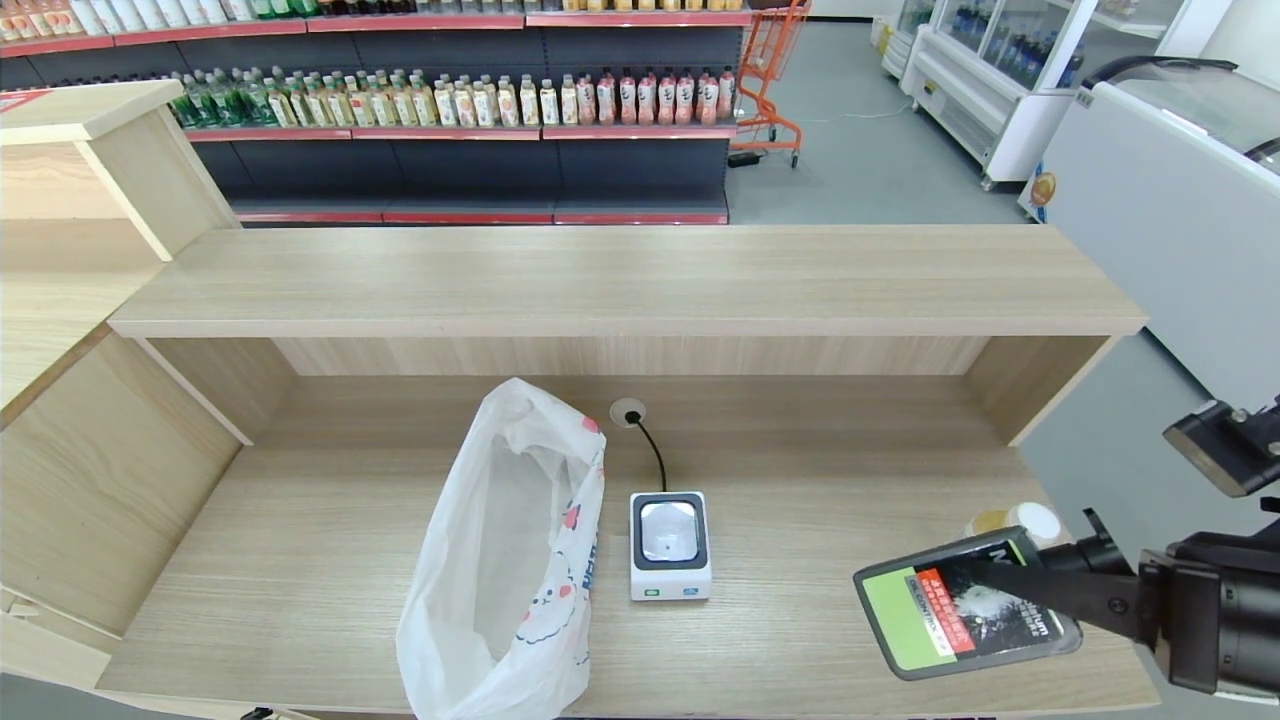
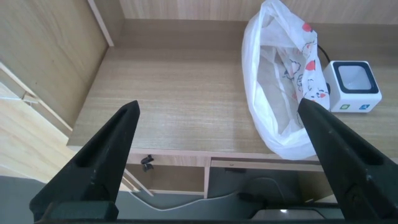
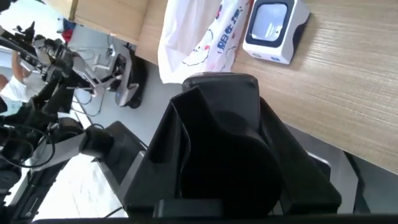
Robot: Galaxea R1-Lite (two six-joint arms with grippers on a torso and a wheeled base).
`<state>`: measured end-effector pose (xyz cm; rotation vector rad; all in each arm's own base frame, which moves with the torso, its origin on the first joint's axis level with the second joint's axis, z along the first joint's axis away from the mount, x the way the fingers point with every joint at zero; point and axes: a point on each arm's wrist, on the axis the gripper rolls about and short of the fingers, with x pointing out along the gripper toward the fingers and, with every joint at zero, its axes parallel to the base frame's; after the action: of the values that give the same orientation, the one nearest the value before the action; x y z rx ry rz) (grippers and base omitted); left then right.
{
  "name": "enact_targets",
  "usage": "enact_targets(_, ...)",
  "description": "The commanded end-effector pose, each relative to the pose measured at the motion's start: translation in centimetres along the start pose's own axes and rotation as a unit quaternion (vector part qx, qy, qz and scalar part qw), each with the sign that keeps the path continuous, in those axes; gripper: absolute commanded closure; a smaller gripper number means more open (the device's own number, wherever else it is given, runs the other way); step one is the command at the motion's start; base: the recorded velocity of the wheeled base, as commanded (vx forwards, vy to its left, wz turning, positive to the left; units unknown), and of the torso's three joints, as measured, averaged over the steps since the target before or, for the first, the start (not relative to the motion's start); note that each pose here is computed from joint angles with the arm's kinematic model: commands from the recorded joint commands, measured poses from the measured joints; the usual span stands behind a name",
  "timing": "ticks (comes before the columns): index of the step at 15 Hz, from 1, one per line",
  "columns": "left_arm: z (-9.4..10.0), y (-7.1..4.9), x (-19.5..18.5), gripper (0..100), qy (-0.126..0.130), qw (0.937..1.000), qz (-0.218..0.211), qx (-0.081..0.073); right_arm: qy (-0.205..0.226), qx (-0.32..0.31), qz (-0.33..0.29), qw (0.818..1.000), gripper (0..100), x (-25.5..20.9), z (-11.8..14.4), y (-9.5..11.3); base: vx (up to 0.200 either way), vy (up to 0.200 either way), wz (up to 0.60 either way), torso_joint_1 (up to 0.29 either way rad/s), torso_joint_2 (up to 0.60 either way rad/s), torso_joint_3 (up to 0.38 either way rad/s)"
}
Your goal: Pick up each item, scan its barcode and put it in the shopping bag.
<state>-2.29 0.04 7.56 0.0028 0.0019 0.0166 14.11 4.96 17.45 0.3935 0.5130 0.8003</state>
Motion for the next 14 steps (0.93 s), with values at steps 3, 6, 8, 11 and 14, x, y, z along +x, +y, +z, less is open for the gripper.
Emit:
enact_targets(3, 0.0, 0.0, 0.0, 0, 0.000, 1.0000, 0.000, -0.004, 0.004, 0.004, -0.003, 1.000, 100, 0.0, -0.4, -0.1, 0.000, 0.133, 0.00, 0.002, 0.00, 0.003)
enact_targets(6, 0.0, 0.0, 0.0, 0, -0.001, 1.0000, 0.000, -0.004, 0.005, 0.006, -0.005, 1.000, 100, 0.1, -0.3, -0.2, 0.000, 0.200, 0.00, 0.002, 0.00, 0.004)
enact_targets(8, 0.0, 0.0, 0.0, 0, -0.001, 1.0000, 0.000, -0.004, 0.008, 0.007, -0.012, 1.000, 100, 0.7, 0.2, -0.6, 0.000, 0.200, 0.00, 0.012, 0.01, 0.000)
enact_targets(11, 0.0, 0.0, 0.0, 0, 0.000, 1.0000, 0.000, -0.002, 0.037, -0.003, -0.128, 0.991, 100, 4.8, 0.9, -3.9, 0.000, 0.133, 0.00, -0.002, 0.00, 0.002)
enact_targets(14, 0.0, 0.0, 0.0, 0, 0.000, 1.0000, 0.000, -0.001, 0.034, -0.016, -0.138, 0.990, 100, 7.5, 0.9, -6.1, 0.000, 0.000, 0.00, 0.000, 0.00, 0.000)
